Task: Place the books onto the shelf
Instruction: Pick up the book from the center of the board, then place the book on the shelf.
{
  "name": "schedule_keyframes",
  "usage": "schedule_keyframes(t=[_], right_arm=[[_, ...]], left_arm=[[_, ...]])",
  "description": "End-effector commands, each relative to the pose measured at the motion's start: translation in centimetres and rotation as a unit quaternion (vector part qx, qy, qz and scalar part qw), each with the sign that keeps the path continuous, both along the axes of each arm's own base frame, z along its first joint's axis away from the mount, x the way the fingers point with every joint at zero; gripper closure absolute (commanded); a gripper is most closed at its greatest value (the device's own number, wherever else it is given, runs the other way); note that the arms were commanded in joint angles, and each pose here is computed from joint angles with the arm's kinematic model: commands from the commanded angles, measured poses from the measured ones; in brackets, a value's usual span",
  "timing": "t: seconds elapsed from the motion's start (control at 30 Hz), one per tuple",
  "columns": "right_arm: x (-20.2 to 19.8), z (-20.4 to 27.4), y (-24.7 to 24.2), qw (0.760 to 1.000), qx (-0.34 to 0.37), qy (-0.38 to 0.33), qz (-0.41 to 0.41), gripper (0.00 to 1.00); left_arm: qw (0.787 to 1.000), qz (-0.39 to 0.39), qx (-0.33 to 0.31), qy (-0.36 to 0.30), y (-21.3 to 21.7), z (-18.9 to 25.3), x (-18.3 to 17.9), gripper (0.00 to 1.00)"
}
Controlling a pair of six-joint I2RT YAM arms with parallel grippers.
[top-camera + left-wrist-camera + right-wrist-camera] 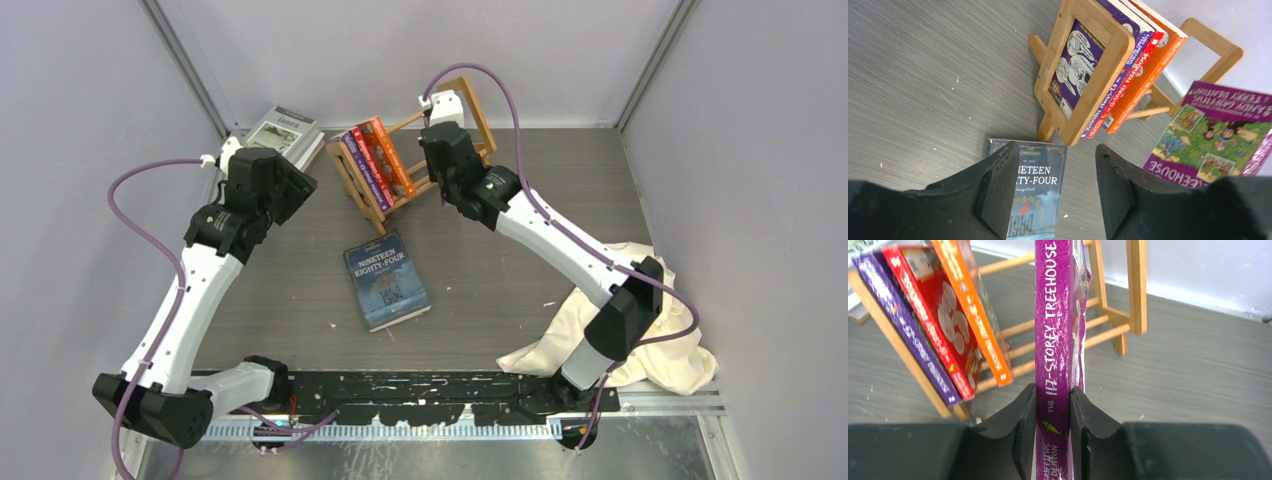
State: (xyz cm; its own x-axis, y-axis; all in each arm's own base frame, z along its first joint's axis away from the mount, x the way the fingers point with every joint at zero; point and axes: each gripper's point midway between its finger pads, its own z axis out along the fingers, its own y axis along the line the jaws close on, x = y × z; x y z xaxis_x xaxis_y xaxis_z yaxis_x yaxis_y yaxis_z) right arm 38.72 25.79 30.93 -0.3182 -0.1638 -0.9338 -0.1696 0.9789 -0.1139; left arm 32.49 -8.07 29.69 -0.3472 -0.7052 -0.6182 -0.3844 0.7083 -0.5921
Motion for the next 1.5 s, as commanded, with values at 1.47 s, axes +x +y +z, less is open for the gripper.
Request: schedule_keyframes(t=[1.47], right_arm=[[12.8,-4.0,8.6,0.977,0.140,-0.070,0.144,0.99]], left_arm=[[0.998,0.065,0.018,-0.016,4.0,-1.3,4.1,0.42]])
